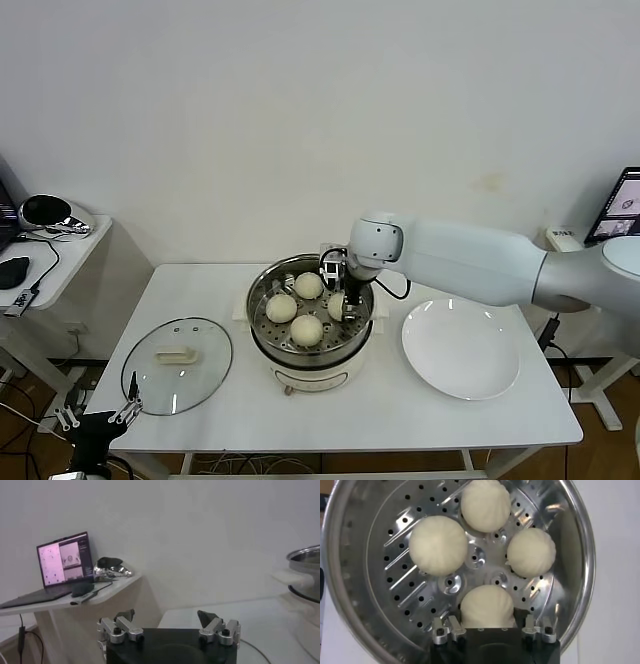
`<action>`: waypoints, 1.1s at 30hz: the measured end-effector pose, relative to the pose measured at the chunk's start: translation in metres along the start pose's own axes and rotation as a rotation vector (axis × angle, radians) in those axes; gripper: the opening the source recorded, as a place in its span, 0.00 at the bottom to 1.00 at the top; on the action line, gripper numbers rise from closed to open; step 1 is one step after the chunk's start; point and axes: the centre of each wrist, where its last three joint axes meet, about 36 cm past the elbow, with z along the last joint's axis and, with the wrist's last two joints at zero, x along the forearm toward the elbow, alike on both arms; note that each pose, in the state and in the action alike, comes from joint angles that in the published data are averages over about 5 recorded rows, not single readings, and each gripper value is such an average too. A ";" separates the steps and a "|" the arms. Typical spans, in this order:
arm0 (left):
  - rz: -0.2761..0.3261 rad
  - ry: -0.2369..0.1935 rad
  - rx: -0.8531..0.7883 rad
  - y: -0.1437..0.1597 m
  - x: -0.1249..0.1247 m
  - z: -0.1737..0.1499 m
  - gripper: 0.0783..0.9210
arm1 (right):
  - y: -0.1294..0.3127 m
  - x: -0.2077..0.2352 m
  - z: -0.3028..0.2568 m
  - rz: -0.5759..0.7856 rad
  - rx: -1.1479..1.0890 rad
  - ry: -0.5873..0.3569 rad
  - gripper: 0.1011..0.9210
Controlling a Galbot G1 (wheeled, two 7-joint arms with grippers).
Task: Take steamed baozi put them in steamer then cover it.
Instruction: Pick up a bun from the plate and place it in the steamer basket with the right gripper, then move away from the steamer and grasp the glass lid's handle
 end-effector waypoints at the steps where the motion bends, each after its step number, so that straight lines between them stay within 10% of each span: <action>1: 0.000 0.000 0.000 0.000 0.000 0.000 0.88 | -0.001 0.003 0.001 0.003 -0.001 -0.004 0.86; 13: 0.010 -0.008 0.001 0.002 -0.003 -0.002 0.88 | 0.009 0.051 0.037 0.089 -0.083 -0.187 0.88; 33: -0.012 -0.032 -0.006 -0.011 -0.004 0.004 0.88 | 0.151 -0.024 0.169 0.710 -0.418 -0.995 0.88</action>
